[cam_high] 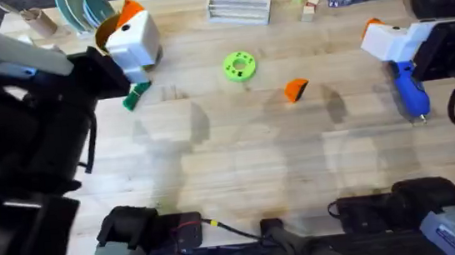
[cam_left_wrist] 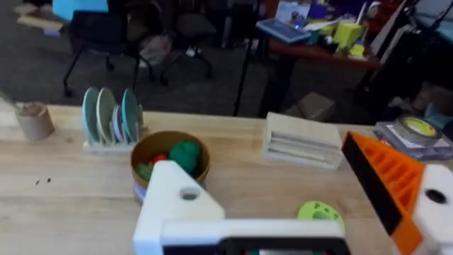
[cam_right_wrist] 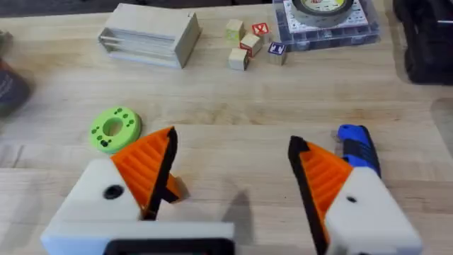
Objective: Pick up the gripper from the table and insert it into the empty holder that is missing its gripper. Then pick up a screw, insert it into the mounting hole, and use the screwdriver to tighten it. Finally, clean up the table by picking up the vegetable and placing it into the bucket.
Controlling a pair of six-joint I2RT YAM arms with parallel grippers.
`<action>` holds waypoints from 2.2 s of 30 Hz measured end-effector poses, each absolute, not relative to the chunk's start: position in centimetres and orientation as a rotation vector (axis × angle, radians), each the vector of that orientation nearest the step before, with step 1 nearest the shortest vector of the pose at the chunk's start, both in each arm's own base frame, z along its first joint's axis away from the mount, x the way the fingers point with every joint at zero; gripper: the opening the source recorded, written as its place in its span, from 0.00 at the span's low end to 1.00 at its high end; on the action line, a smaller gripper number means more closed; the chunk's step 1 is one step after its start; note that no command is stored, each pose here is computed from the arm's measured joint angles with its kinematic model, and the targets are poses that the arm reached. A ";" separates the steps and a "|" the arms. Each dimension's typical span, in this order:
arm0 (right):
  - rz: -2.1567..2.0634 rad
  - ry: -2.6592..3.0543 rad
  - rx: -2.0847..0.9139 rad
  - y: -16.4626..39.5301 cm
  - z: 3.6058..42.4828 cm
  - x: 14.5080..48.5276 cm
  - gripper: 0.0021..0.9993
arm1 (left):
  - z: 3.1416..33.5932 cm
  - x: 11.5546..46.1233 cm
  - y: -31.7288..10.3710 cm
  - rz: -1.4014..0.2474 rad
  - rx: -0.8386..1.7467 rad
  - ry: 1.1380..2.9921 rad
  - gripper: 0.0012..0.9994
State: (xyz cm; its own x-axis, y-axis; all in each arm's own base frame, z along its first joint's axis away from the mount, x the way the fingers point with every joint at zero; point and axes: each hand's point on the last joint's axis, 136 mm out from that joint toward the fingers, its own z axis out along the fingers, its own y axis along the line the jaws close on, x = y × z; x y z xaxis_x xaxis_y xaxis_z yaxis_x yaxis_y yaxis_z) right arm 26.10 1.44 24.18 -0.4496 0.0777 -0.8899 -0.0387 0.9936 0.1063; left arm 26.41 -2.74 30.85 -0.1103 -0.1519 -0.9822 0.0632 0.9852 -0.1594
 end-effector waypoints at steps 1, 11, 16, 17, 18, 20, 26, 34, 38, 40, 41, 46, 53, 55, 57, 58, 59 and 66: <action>0.133 2.033 0.027 1.4 24.2 26.1 0.99 | 31.1 26.4 -3.1 -0.188 -0.045 1.638 0.99; 0.133 2.033 0.027 1.4 24.2 26.1 0.99 | 26.5 25.9 -5.5 -0.263 0.080 1.454 0.99; 0.133 2.033 0.027 1.4 24.2 26.1 0.99 | 24.2 25.2 -6.1 -0.294 0.116 1.445 0.99; 0.133 2.033 0.027 1.4 24.2 26.1 0.99 | 24.1 25.0 -6.1 -0.297 0.118 1.438 0.99; 0.133 2.033 0.027 1.4 24.2 26.1 0.99 | 24.1 24.8 -6.1 -0.299 0.120 1.427 0.99; 0.133 2.033 0.027 1.4 24.2 26.1 0.99 | 24.1 24.3 -6.1 -0.304 0.124 1.405 0.99; 0.133 2.033 0.027 1.4 24.2 26.1 0.99 | 23.5 23.2 -6.0 -0.312 0.129 1.338 0.99; 0.133 2.033 0.027 1.4 24.2 26.1 0.99 | 22.7 23.3 -6.0 -0.310 0.129 1.357 0.99; 0.133 2.033 0.027 1.4 24.2 26.1 0.99 | 20.9 23.7 -6.0 -0.305 0.127 1.434 0.99; 0.133 2.033 0.027 1.4 24.2 26.1 0.99 | 19.6 23.8 -6.0 -0.302 0.128 1.486 0.99; 0.133 2.033 0.027 1.4 24.2 26.1 0.99 | 19.1 23.9 -6.1 -0.301 0.128 1.510 0.99; 0.133 2.033 0.028 1.4 24.2 26.1 0.99 | 15.8 23.8 -6.1 -0.295 0.131 1.645 0.99; 0.133 2.033 0.027 1.4 24.2 26.1 0.99 | 15.7 23.8 -6.0 -0.294 0.131 1.649 0.99; 0.133 2.033 0.027 1.4 24.2 26.1 0.99 | 15.7 23.8 -6.0 -0.294 0.131 1.649 0.99; 0.133 2.033 0.027 1.4 24.2 26.1 0.99 | 15.7 23.8 -6.0 -0.294 0.131 1.649 0.99; 0.133 2.033 0.027 1.4 24.2 26.1 0.99 | 15.7 23.8 -6.0 -0.294 0.131 1.649 0.99; 0.133 2.033 0.027 1.4 24.2 26.1 0.99 | 15.7 23.8 -6.0 -0.294 0.131 1.649 0.99; 0.133 2.033 0.027 1.4 24.2 26.1 0.99 | 15.7 23.8 -6.0 -0.294 0.131 1.649 0.99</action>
State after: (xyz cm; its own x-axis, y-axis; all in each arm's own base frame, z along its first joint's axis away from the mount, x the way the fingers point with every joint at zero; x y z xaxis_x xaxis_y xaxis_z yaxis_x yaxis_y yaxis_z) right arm 26.10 1.44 24.18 -0.4499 0.0777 -0.8897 -0.0387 0.9936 0.1063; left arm 23.84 -6.05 15.66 -0.1028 -0.0895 -0.9907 0.2589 0.9592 -0.1135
